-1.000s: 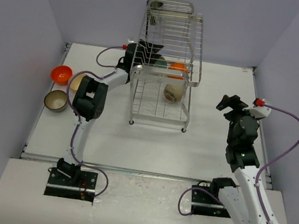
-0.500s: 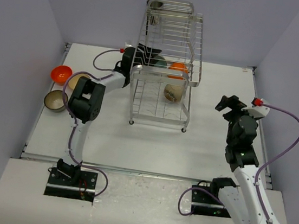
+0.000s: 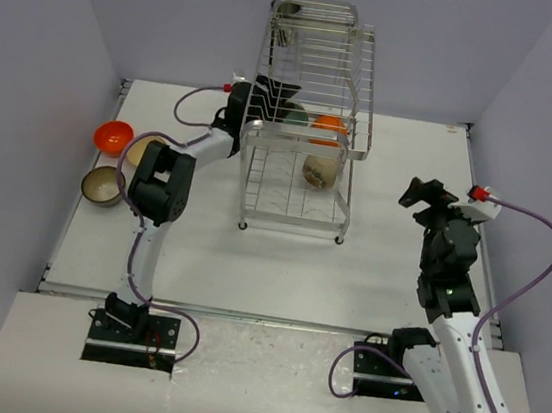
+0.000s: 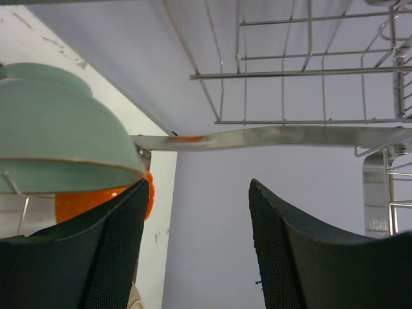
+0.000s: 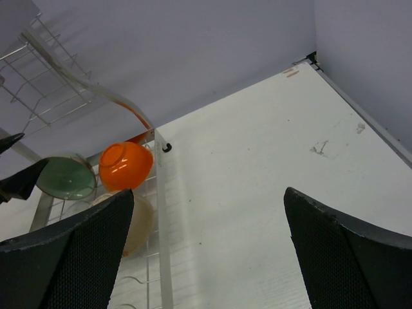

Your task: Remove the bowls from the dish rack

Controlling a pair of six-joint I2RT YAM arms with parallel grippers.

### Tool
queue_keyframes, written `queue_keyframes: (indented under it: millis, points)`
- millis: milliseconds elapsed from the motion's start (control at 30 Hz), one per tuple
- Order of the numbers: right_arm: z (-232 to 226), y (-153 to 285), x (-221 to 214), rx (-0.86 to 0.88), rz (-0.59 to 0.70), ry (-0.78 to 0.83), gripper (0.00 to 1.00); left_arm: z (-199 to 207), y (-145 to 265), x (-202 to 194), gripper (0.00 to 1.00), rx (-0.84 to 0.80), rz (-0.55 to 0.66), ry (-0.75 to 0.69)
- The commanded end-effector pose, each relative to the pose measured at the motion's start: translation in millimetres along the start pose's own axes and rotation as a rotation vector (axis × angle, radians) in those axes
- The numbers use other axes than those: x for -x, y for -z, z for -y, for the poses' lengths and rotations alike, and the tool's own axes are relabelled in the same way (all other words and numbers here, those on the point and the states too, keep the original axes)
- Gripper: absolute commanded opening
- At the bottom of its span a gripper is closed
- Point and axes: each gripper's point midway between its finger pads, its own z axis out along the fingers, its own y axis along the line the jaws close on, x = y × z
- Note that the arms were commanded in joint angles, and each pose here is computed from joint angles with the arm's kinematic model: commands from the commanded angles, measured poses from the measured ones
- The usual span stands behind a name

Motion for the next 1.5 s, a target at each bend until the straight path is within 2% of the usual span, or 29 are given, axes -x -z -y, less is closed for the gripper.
queue_keyframes:
  millis: [0, 300, 667, 867, 1467]
  points:
    - [1, 0, 2, 0.0, 0.01, 0.015, 0.99, 18, -12, 3, 0.64, -0.035, 0.013, -0.018]
    - [3, -1, -3, -0.003, 0.01, 0.015, 0.99, 1, -19, 6, 0.65, 0.0, 0.012, -0.023]
    - [2, -1, -8, 0.007, -0.002, 0.004, 0.99, 19, 5, 4, 0.68, -0.047, 0.015, -0.035]
    - [0, 2, -7, 0.019, -0.002, -0.008, 0.99, 9, 12, 0, 0.68, -0.023, 0.005, -0.039]
    - [5, 7, -2, 0.007, 0.027, 0.007, 0.99, -15, -22, 12, 0.69, 0.031, 0.021, -0.038]
